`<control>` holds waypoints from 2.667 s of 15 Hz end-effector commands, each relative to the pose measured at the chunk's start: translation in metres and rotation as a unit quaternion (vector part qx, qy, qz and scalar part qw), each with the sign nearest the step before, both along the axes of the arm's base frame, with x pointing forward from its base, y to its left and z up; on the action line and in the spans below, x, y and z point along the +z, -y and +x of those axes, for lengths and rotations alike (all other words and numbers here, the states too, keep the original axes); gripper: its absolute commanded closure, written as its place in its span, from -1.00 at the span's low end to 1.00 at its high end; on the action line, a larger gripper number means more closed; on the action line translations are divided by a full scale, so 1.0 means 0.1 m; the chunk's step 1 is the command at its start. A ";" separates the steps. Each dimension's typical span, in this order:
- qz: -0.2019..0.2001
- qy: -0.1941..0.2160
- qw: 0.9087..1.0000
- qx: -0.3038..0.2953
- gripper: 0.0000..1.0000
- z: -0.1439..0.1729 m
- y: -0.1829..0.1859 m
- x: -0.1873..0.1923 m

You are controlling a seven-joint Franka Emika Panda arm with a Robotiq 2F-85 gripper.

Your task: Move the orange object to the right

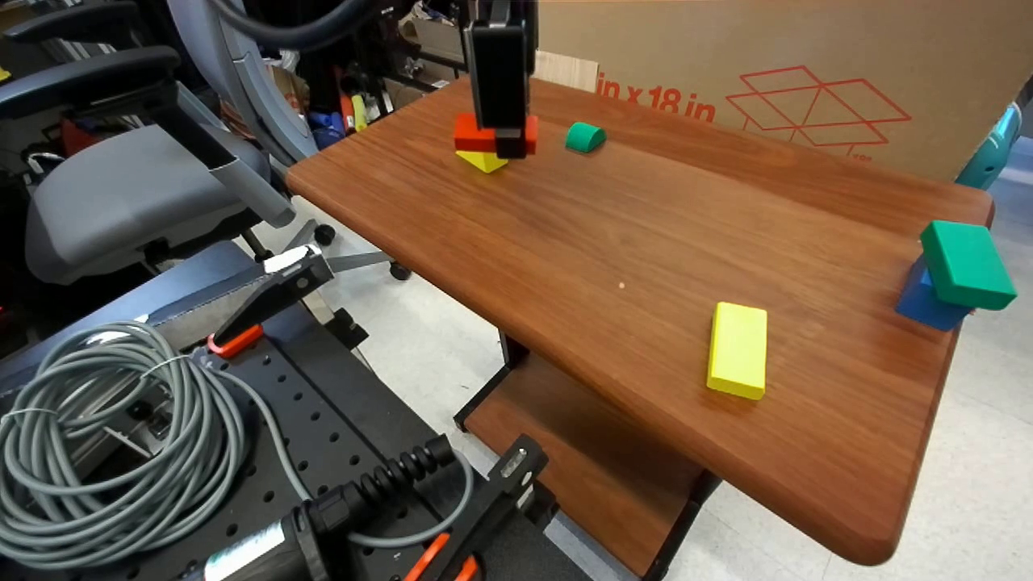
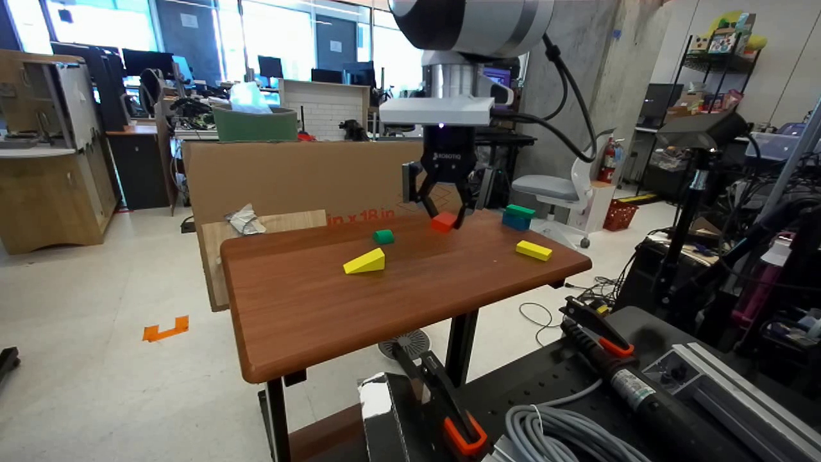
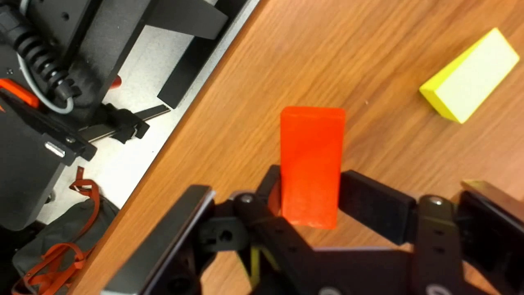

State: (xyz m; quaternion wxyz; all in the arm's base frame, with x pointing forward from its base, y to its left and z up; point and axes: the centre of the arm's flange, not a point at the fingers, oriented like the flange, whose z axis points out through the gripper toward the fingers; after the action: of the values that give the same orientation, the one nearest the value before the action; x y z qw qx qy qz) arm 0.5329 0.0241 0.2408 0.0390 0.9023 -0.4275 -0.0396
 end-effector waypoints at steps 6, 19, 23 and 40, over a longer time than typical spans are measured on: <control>-0.038 0.016 0.999 -0.024 0.70 0.52 0.52 0.20; -0.078 0.009 0.995 -0.059 0.70 1.17 1.00 -0.44; -0.080 0.000 0.995 -0.057 0.70 1.29 1.02 -0.68; -0.033 0.022 0.998 0.055 -1.00 0.76 0.55 0.46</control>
State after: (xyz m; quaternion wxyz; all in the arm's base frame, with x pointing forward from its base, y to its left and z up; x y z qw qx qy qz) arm 0.6525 -0.0399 0.2280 0.0790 0.9054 -0.4172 -0.0010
